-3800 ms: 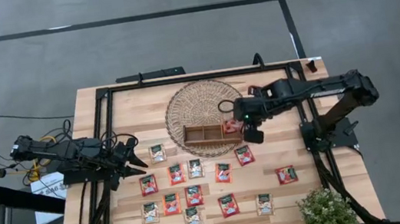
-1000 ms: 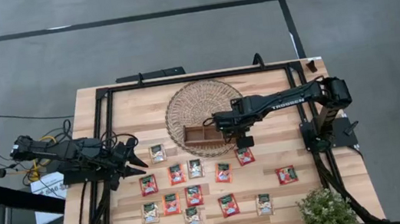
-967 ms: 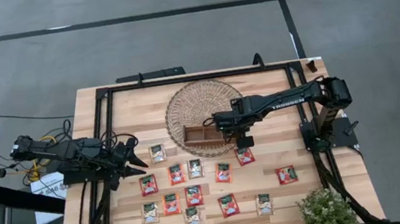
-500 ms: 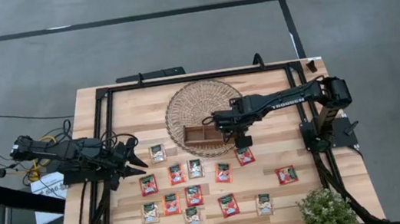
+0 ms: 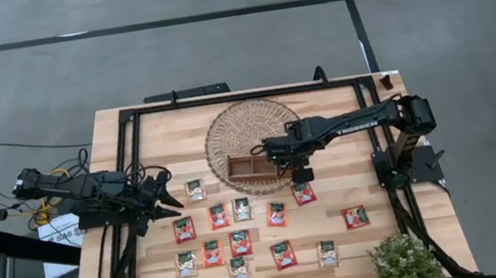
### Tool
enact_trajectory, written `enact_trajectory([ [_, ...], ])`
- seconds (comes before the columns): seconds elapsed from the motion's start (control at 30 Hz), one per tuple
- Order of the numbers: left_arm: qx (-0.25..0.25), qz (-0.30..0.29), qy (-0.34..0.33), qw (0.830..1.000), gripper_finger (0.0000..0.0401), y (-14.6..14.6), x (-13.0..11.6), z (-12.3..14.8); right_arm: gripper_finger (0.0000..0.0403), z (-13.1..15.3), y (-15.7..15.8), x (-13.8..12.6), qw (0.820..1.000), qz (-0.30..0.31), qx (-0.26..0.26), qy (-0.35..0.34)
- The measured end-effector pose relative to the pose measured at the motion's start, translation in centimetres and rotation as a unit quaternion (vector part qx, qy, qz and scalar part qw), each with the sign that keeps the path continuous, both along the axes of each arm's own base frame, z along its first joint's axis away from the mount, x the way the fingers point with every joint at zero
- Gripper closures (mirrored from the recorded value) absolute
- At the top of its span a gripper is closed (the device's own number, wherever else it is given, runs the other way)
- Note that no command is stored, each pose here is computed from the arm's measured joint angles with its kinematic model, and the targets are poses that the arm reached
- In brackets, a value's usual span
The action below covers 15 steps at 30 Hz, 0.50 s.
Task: Pick & Place Tea
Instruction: Put the orange tea bag into the right section of the wooden organizer
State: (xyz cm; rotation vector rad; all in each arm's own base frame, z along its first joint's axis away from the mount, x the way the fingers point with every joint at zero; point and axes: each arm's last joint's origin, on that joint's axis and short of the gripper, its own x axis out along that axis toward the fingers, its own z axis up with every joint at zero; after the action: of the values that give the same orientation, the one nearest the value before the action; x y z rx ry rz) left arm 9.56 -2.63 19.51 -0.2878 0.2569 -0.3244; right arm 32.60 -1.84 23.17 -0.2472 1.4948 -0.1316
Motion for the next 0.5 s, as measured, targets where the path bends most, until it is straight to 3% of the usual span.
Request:
enact_trajectory([
  [0.23, 0.000, 0.000, 0.000, 1.000, 0.0298, 0.0, 0.0, 0.0, 0.0266, 3.2, 2.2, 0.5, 0.999, -0.018, 0.033, -0.025],
  [0.37, 0.000, 0.000, 0.000, 1.000, 0.0298, 0.0, 0.0, 0.0, 0.0261, 4.7, 5.9, 1.3, 0.990, 0.035, 0.115, -0.070],
  [0.5, 0.000, 0.000, 0.000, 1.000, 0.0298, 0.0, 0.0, 0.0, 0.0261, 4.7, 9.5, 1.6, 0.980, 0.090, 0.137, -0.111],
])
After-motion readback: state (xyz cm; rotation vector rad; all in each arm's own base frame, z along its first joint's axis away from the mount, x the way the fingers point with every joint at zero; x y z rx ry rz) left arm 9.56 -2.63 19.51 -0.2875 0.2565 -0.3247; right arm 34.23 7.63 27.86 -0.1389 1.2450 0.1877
